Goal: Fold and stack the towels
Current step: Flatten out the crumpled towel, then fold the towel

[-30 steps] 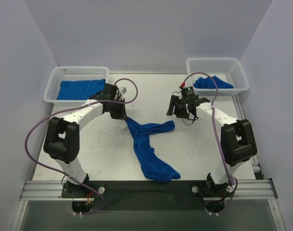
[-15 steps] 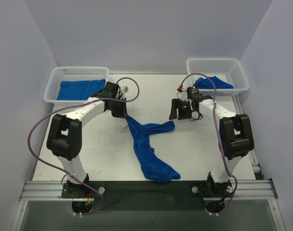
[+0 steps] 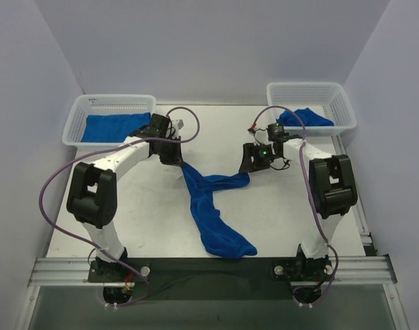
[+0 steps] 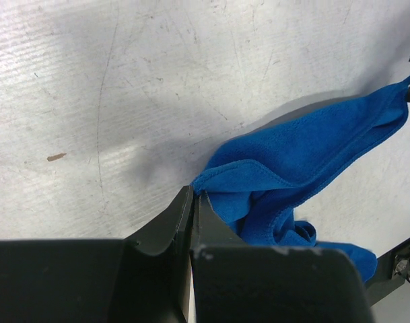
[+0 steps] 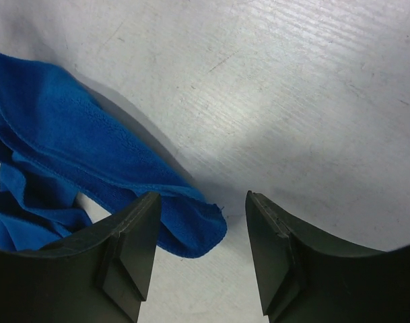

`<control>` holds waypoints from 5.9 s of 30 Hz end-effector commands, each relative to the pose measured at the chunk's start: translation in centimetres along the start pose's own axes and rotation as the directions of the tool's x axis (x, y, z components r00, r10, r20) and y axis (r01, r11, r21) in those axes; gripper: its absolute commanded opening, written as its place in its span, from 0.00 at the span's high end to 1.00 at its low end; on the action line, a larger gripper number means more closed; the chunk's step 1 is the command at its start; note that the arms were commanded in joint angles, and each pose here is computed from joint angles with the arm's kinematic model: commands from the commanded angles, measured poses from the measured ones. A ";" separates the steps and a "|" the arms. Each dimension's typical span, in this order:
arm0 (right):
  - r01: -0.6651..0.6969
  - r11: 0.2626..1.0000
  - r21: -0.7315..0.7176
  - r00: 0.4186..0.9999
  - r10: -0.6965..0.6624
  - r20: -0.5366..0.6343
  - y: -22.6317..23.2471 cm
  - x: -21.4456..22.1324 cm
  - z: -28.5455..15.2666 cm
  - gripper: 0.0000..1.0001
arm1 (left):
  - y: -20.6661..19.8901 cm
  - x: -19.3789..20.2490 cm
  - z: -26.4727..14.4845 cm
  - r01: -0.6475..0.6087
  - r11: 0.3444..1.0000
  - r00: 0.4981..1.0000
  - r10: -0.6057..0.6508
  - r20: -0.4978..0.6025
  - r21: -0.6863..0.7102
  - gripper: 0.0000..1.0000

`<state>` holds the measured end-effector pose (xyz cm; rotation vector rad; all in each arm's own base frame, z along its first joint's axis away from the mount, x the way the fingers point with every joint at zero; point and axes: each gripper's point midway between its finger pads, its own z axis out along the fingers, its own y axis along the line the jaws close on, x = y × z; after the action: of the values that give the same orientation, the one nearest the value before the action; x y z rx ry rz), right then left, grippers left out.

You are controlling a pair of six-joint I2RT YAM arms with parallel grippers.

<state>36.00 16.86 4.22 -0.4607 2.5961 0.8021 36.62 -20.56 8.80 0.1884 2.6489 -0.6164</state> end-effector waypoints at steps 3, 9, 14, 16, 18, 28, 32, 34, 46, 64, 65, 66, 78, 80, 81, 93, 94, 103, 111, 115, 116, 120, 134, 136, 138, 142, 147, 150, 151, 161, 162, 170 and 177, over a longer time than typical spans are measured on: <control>0.019 0.997 -0.080 1.000 -0.019 -0.009 0.5 -0.5 -0.6 0.49 | -1.3 -2.8 -1.2 -0.041 0.999 0.997 0.039 0.069 0.029 1.00; -0.020 0.987 -0.158 0.998 0.010 -0.060 1.6 1.0 -0.4 0.50 | -1.3 -2.8 -1.1 -0.039 0.999 0.997 0.038 0.065 0.028 1.00; -0.050 0.987 -0.155 0.997 0.039 -0.073 1.3 0.3 0.3 0.50 | -1.2 -2.6 -0.9 -0.040 0.999 0.998 0.038 0.057 0.027 1.00; -0.062 0.989 -0.135 0.996 0.052 -0.075 0.9 -0.1 0.6 0.50 | -1.2 -2.6 -0.9 -0.041 0.999 0.998 0.039 0.059 0.027 1.00; -0.084 0.990 -0.114 0.994 0.075 -0.079 0.4 -0.5 0.9 0.50 | -1.2 -2.6 -1.0 -0.040 0.999 0.998 0.038 0.057 0.027 1.00; -0.090 0.996 -0.002 0.993 0.089 -0.076 -1.6 -1.2 1.1 0.50 | -1.1 -2.5 -1.1 -0.042 0.999 0.998 0.040 0.058 0.026 1.00; -0.126 0.991 -0.041 0.988 0.121 -0.099 -1.0 -1.0 1.6 0.52 | -1.1 -2.4 -1.0 -0.043 0.999 0.998 0.041 0.057 0.026 1.00; -0.126 0.990 -0.066 0.987 0.119 -0.107 -0.6 -1.2 1.7 0.52 | -1.2 -2.5 -1.0 -0.045 0.999 0.997 0.043 0.057 0.028 1.00; -0.187 0.974 -0.132 0.970 0.161 -0.182 0.1 0.1 2.6 0.61 | -1.2 -2.5 -1.2 -0.046 0.999 0.997 0.044 0.059 0.028 1.00; -0.154 0.978 -0.140 0.982 0.135 -0.133 0.4 -2.0 1.9 0.92 | -0.6 -2.3 -1.2 -0.048 0.999 0.997 0.048 0.060 0.007 1.00; -0.144 0.980 -0.139 0.984 0.127 -0.122 0.6 -2.3 1.7 0.93 | -0.5 -2.3 -1.3 -0.046 0.999 0.997 0.046 0.060 0.003 1.00; -0.135 0.982 -0.129 0.986 0.121 -0.110 0.6 -2.6 1.4 0.94 | -0.4 -2.4 -1.4 -0.046 0.999 0.997 0.046 0.063 0.002 1.00; 0.076 0.987 0.138 0.941 -0.117 0.317 4.1 -14.5 -12.4 1.00 | -2.3 -12.5 -12.0 -0.201 0.970 0.890 0.240 0.388 -0.138 1.00; 0.110 0.981 0.161 0.896 -0.168 0.411 6.0 -17.0 -16.2 1.00 | -3.6 -14.5 -15.0 -0.234 0.960 0.841 0.278 0.463 -0.152 1.00; 0.123 0.978 0.170 0.878 -0.187 0.440 6.7 -17.7 -17.5 1.00 | -4.9 -16.4 -17.7 -0.251 0.955 0.796 0.297 0.527 -0.159 1.00; 0.185 0.882 0.433 0.508 -0.463 0.727 15.1 -24.1 -37.1 1.00 | -12.7 -23.6 -38.9 -0.314 0.909 0.365 0.381 0.850 -0.273 1.00; 0.181 0.874 0.451 0.487 -0.478 0.731 15.4 -24.2 -38.0 1.00 | -13.0 -23.7 -39.6 -0.319 0.907 0.350 0.381 0.856 -0.273 1.00; 0.181 0.826 0.534 0.348 -0.562 0.750 18.4 -22.2 -44.0 1.00 | -15.2 -20.7 -47.6 -0.296 0.919 0.195 0.324 0.926 -0.259 1.00; 0.252 0.810 0.530 0.277 -0.585 0.762 21.6 -14.4 -46.1 1.00 | -16.1 -13.5 -51.0 -0.391 0.886 0.135 0.322 0.937 -0.248 1.00; 0.303 0.788 0.535 0.222 -0.605 0.765 23.5 -10.4 -47.2 1.00 | -16.3 -8.1 -54.4 -0.427 0.875 0.042 0.272 0.961 -0.229 1.00; 0.307 0.784 0.540 0.209 -0.609 0.765 23.8 -9.7 -47.6 1.00 | -16.3 -7.5 -53.8 -0.445 0.868 0.054 0.270 0.961 -0.219 1.00; 0.324 0.770 0.549 0.132 -0.612 0.780 26.0 -7.6 -50.0 1.00 | -17.1 -4.8 -54.9 -0.501 0.844 0.031 0.239 0.971 -0.191 1.00; 0.271 0.836 0.477 0.360 -0.547 0.755 19.8 -14.9 -42.1 1.00 | -12.5 -13.7 -42.4 -0.305 0.934 0.268 0.272 0.924 -0.186 1.00; 0.231 0.843 0.487 0.435 -0.537 0.723 16.8 -16.8 -39.0 1.00 | -10.8 -16.1 -37.2 -0.258 0.946 0.356 0.280 0.892 -0.194 1.00; 0.213 0.841 0.497 0.503 -0.531 0.682 13.4 -18.5 -35.1 1.00 | -8.5 -18.3 -32.0 -0.205 0.956 0.440 0.280 0.853 -0.208 1.00; 0.176 0.830 0.529 0.602 -0.516 0.609 7.8 -21.0 -29.0 1.00 | -3.4 -21.1 -23.8 -0.100 0.971 0.563 0.235 0.792 -0.217 1.00; 0.144 0.831 0.537 0.685 -0.476 0.552 1.9 -24.1 -21.4 1.00 | 0.9 -23.8 -16.3 -0.072 0.967 0.638 0.232 0.735 -0.243 1.00; 0.144 0.837 0.528 0.719 -0.455 0.525 -0.6 -25.3 -17.6 1.00 | 1.7 -25.3 -13.9 -0.095 0.960 0.640 0.260 0.723 -0.262 1.00; 0.145 0.835 0.532 0.712 -0.461 0.530 -0.8 -26.1 -17.4 0.99 | 1.6 -25.6 -13.3 -0.116 0.962 0.641 0.264 0.721 -0.249 1.00; 0.173 0.829 0.532 0.781 -0.444 0.439 -5.3 -25.6 -10.8 0.98 | 3.1 -27.0 -8.2 -0.166 0.970 0.692 0.245 0.679 -0.180 1.00; 0.172 0.832 0.527 0.789 -0.437 0.432 -5.5 -25.0 -10.6 0.98 | 2.9 -26.7 -7.9 -0.178 0.970 0.702 0.241 0.670 -0.163 1.00; 0.146 0.890 0.433 0.873 -0.322 0.366 -5.0 -18.1 -8.2 0.98 | 2.9 -19.1 -4.7 -0.163 0.986 0.830 0.156 0.535 -0.036 1.00; 0.117 0.916 0.383 0.917 -0.248 0.313 -3.5 -12.3 -7.9 0.99 | 3.6 -12.9 -5.5 -0.109 0.993 0.891 0.117 0.440 -0.044 1.00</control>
<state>46.78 12.82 10.28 -0.4450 2.3076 0.3334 47.80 -16.85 12.25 0.1993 2.2770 -0.5564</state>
